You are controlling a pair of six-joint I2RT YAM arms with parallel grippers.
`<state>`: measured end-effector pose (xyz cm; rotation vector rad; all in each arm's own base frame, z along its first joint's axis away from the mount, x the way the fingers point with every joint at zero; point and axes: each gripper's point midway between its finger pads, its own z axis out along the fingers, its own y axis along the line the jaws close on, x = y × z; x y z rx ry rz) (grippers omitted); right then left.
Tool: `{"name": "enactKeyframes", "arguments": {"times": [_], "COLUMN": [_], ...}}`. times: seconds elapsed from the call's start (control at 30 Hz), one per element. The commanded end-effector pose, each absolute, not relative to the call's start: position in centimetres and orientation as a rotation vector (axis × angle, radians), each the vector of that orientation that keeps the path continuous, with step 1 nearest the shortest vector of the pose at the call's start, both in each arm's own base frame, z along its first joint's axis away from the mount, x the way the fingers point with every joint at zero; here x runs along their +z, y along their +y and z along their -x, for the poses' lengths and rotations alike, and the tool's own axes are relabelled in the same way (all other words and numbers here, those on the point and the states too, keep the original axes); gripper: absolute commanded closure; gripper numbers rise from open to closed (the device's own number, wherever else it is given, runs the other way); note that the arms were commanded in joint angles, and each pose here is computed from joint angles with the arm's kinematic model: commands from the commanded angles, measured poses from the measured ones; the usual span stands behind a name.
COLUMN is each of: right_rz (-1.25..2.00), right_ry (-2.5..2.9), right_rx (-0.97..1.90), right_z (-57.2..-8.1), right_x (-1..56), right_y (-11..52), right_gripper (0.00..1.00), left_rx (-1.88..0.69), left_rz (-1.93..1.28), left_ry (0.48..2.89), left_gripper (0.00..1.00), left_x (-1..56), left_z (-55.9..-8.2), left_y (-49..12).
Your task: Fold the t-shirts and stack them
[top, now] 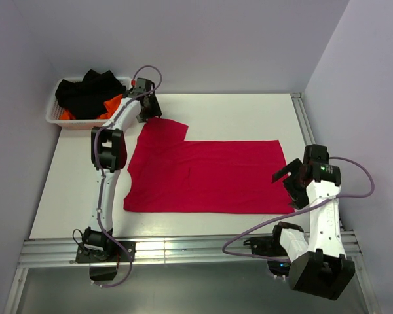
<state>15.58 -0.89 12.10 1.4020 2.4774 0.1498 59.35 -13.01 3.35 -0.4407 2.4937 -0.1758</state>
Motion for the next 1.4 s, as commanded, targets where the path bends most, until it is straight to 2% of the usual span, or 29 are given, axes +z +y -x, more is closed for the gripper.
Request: {"name": "enactKeyframes", "arguments": {"times": [0.0, 0.17, 0.43, 0.53, 0.63, 0.67, 0.73, 0.97, 1.2, 1.37], "right_rz": [-1.394, -1.38, -1.368, -1.367, -1.369, -1.367, -1.376, -1.381, -1.354, -1.383], "right_ry": [2.45, 2.451, 2.46, 2.453, 2.446, 2.438, 2.432, 2.326, 2.289, 2.296], "right_rx": [0.168, 0.19, 0.18, 0.169, 0.151, 0.152, 0.154, 0.223, 0.101, 0.021], "right_z": [-16.0, -16.2, -16.5, -16.9, -17.6, -18.0, -18.7, -23.8, -31.4, -35.1], "right_x": [13.7, 13.8, 14.1, 14.2, 14.2, 14.2, 14.3, 14.8, 14.5, 12.6], "right_y": [-0.8, -0.5, -0.6, -0.9, -1.3, -1.4, -1.6, -2.5, -6.3, -8.2], "right_gripper": [0.0, 0.0, 0.0, 0.0, 0.0, 0.0, 0.0, 0.0, 0.0, 0.0], "left_rx": [0.052, 0.069, 0.039, 0.031, 0.012, 0.009, 0.004, -0.069, -0.123, -0.163], "left_rz": [0.598, 0.646, 0.649, 0.642, 0.627, 0.624, 0.619, 0.606, 0.574, 0.58], "left_ry": [2.635, 2.679, 2.708, 2.72, 2.716, 2.716, 2.718, 2.698, 2.655, 2.651], "left_gripper": [0.33, 0.48, 0.63, 0.75, 0.82, 0.93, 0.97, 1.0, 1.0, 1.0], "left_x": [-1.0, -2.2, -3.3, -3.7, -3.6, -3.6, -3.6, -2.7, 0.0, 0.7], "left_z": [-55.6, -54.6, -54.4, -54.2, -54.3, -54.4, -54.3, -54.4, -54.9, -54.4], "left_y": [-6.6, -5.3, -5.1, -5.3, -5.5, -5.6, -5.6, -6.4, -6.9, -7.3]}}
